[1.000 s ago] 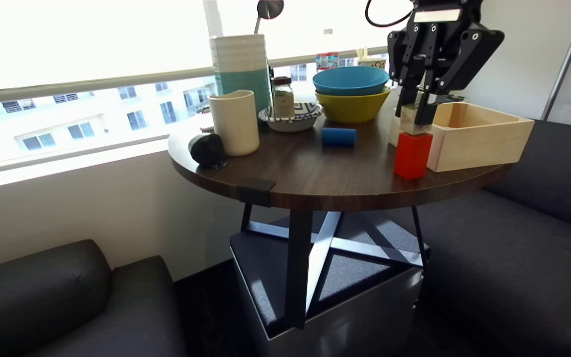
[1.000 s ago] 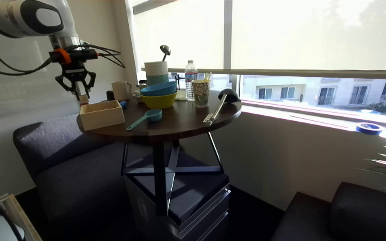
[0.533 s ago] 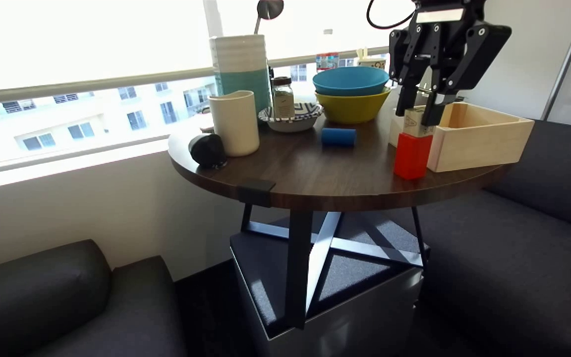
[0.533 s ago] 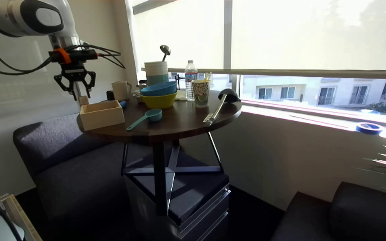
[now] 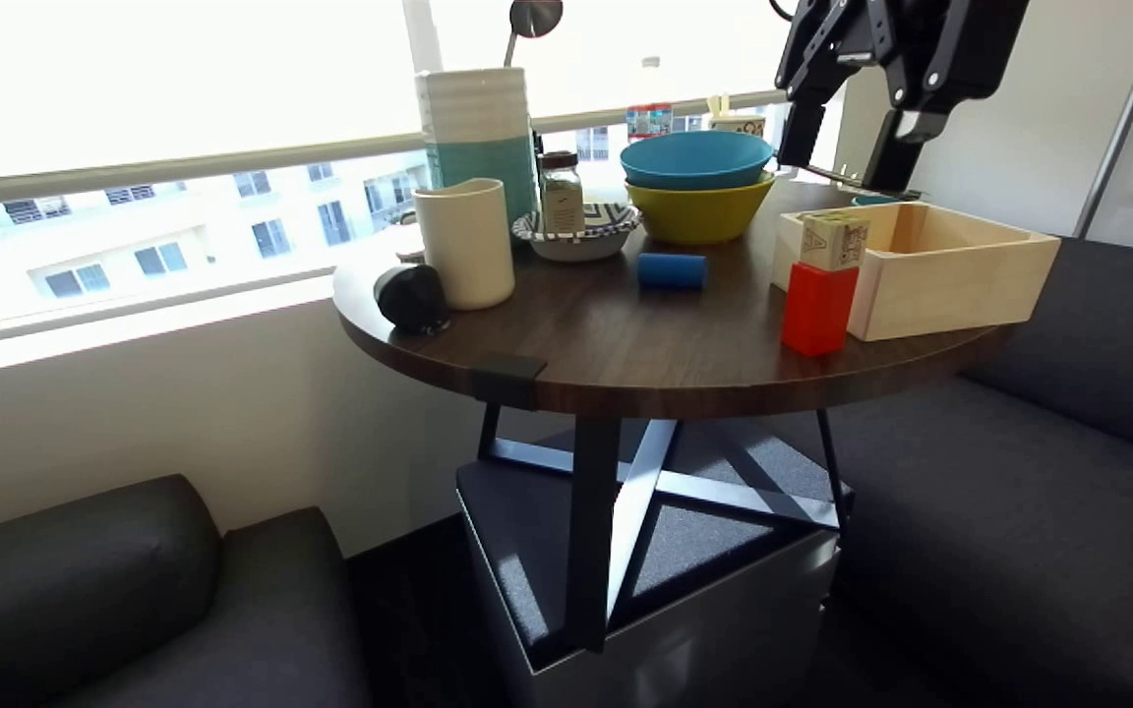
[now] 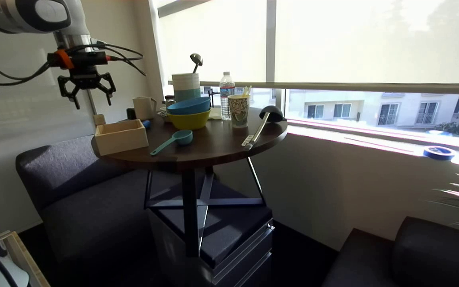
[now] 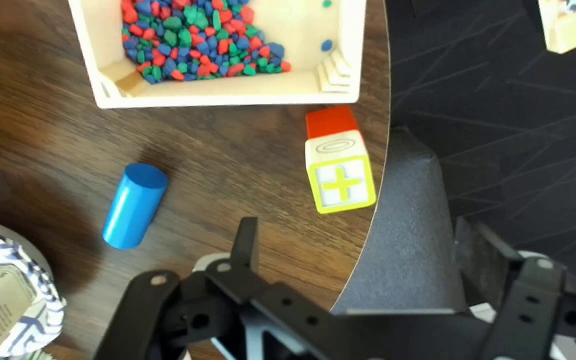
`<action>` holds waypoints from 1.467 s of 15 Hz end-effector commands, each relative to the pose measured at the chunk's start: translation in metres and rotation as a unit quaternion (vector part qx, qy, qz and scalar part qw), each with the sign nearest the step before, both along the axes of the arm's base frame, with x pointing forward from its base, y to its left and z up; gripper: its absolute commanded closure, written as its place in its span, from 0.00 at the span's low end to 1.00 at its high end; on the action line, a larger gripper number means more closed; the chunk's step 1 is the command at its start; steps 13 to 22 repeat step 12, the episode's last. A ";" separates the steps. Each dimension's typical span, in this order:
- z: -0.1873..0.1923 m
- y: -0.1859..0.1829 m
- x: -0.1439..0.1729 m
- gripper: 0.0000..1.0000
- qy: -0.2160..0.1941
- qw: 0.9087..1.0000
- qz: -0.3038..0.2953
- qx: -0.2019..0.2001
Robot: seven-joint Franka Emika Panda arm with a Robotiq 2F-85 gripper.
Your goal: Flip the orange block over and put the wooden block onto it
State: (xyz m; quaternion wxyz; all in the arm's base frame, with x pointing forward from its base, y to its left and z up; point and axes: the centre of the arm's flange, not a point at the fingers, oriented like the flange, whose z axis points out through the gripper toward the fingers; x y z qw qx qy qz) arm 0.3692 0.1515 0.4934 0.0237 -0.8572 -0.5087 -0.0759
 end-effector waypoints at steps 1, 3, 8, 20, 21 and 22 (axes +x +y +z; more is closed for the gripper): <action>0.027 0.000 -0.012 0.00 0.006 0.995 -0.100 0.013; 0.038 -0.001 -0.017 0.00 0.018 0.988 -0.155 0.012; 0.048 0.002 -0.024 0.00 0.023 0.958 -0.287 0.018; 0.042 0.000 -0.019 0.00 0.023 0.962 -0.272 0.018; 0.042 0.000 -0.019 0.00 0.023 0.962 -0.272 0.018; 0.042 0.000 -0.019 0.00 0.023 0.962 -0.272 0.018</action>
